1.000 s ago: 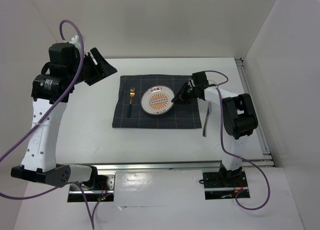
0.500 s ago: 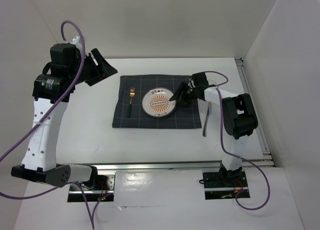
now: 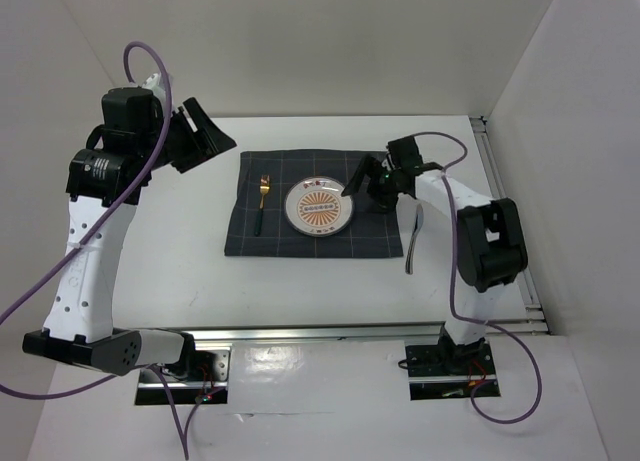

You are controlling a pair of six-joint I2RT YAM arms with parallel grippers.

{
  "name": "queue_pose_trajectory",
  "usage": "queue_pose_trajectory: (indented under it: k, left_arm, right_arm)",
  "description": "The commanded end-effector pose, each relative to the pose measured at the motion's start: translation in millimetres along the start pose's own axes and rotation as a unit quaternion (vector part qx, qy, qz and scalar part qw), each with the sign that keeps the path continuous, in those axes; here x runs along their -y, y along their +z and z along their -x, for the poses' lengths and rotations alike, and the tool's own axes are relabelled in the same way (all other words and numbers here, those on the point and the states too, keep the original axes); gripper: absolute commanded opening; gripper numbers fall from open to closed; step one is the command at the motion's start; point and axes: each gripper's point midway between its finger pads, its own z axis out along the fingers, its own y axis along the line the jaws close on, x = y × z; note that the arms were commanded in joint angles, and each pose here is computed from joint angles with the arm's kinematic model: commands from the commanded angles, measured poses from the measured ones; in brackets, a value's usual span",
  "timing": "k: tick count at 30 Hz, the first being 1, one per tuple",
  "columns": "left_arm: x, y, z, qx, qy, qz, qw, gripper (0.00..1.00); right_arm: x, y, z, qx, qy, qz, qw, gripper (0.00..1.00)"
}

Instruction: Set the dinner table for one person

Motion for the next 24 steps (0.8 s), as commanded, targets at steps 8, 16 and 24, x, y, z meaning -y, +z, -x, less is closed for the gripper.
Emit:
queue_pose_trajectory:
  k: [8,16,24]
  left_arm:
    - [8,7,1,-0.003,0.001,-0.030,1.000,0.72]
    - [7,13,-4,-0.011,0.001,-0.037,0.999,0.72]
    - [4,25,-8,-0.022,-0.001,-0.038,0.999,0.72]
  right_arm:
    - [2,-155,94,0.242,-0.058,-0.133,0.959,0.75]
    - [95,-176,138,0.236,0.024,-0.183,0.954,0.78]
    - [127,-140,155,0.202,0.030,-0.189,0.960,0.75]
